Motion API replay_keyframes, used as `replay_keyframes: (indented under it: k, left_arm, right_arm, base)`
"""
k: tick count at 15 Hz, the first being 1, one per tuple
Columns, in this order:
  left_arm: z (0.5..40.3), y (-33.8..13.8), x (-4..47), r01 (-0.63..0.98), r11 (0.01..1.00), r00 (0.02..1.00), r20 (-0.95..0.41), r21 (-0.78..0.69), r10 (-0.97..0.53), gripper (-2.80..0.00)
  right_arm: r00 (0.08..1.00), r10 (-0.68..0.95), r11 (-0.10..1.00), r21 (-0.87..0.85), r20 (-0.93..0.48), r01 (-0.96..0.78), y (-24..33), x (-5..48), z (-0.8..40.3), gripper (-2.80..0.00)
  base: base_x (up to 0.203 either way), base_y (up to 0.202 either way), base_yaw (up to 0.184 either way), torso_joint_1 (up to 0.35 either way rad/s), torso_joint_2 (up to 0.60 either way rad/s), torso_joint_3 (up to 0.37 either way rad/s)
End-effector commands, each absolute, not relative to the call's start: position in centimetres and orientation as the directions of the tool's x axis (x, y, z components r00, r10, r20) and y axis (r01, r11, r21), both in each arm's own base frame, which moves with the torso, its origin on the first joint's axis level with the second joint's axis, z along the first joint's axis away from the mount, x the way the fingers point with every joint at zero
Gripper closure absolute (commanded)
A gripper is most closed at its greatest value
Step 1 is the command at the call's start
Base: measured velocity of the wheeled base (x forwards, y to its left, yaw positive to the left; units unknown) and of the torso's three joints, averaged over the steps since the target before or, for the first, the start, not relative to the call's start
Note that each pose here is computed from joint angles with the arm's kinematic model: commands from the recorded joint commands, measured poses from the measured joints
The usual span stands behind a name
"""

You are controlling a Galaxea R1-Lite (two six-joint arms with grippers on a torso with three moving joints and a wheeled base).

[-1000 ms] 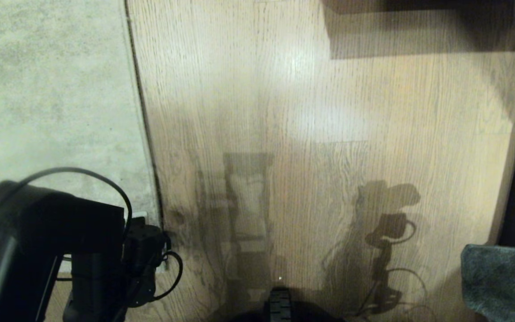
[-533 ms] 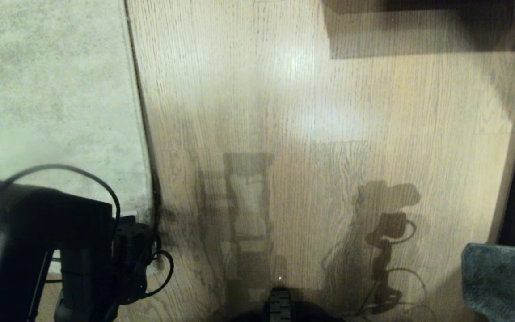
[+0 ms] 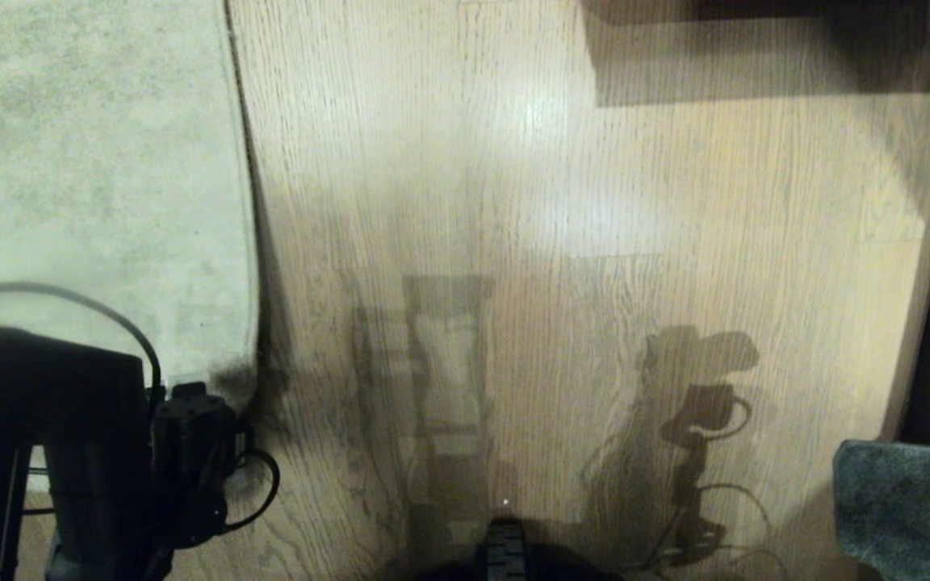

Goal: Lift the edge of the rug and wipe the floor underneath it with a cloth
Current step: Lift up the carpet

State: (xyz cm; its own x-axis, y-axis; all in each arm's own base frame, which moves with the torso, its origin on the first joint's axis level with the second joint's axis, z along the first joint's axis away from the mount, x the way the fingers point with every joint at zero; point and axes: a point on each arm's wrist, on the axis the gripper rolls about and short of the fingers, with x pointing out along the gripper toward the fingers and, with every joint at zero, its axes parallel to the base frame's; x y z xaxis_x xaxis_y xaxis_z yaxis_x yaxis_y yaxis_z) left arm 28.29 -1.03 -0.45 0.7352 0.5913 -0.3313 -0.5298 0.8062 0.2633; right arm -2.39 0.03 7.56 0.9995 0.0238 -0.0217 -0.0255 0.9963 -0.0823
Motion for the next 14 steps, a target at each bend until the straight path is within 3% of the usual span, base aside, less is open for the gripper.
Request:
replay_keyframes:
  k: [1, 14]
  left_arm:
    - [1.6, -0.3, 28.6, -0.570, 0.790, 0.748, -0.255, 0.224, 0.612, -2.80]
    - [7.4, 0.7, 33.2, -0.584, 0.792, 0.803, -0.017, 0.181, 0.596, -2.80]
  right_arm:
    - [0.999, 0.025, 0.996, -0.084, -0.021, -0.026, 0.0, -2.4, 7.6, 0.00]
    - [0.999, 0.025, 0.996, -0.084, -0.021, -0.026, 0.0, -2.4, 7.6, 0.00]
  base:
    - [0.000, 0.000, 0.000, 0.000, 0.00, 0.000]
    - [0.000, 0.000, 0.000, 0.000, 0.00, 0.000]
